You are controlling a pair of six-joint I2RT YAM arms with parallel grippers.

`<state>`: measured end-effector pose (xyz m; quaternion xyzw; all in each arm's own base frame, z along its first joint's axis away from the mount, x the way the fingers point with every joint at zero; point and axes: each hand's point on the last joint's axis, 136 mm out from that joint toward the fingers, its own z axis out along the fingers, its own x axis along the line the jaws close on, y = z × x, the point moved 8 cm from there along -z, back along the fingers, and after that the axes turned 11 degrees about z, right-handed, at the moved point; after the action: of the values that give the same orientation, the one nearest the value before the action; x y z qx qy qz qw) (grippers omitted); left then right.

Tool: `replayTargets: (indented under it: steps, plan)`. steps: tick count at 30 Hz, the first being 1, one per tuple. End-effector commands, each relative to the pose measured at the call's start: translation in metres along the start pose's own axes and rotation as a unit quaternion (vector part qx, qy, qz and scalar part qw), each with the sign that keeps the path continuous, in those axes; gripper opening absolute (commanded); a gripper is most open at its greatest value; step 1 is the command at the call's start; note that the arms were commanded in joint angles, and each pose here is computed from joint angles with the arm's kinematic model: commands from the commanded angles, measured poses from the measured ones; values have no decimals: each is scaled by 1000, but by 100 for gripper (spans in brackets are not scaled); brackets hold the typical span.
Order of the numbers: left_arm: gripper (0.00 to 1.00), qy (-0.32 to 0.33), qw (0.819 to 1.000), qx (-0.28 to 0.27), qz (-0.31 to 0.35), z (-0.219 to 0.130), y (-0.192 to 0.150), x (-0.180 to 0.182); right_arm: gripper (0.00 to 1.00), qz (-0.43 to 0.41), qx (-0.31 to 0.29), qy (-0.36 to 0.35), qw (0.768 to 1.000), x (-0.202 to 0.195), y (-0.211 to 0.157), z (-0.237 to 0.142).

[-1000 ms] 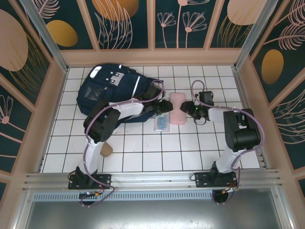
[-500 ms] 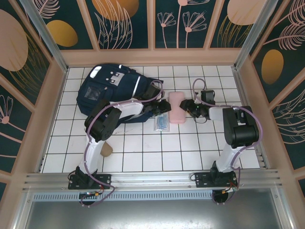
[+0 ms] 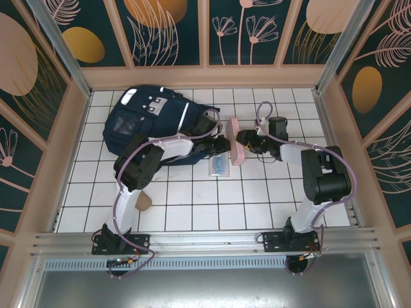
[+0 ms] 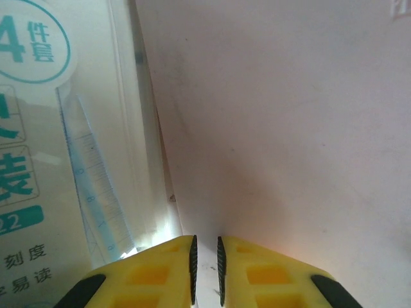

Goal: Pack books, pencil case, and school supplies into a backpack

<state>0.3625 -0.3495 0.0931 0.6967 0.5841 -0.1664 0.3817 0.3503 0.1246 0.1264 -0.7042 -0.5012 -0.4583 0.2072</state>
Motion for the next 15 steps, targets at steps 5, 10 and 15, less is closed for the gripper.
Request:
replayTargets:
  steps: [5, 10, 15]
  plan:
    - [20, -8, 1000, 0, 10, -5, -3, -7, 61, -6, -2, -58, 998, -7, -6, -4]
    - [20, -8, 1000, -1, 12, -7, -2, -9, 53, -17, -5, -66, 998, -3, -2, -6]
    - [22, 5, 999, -16, 36, -22, 8, -22, 35, -16, -13, -68, 997, -3, -2, -10]
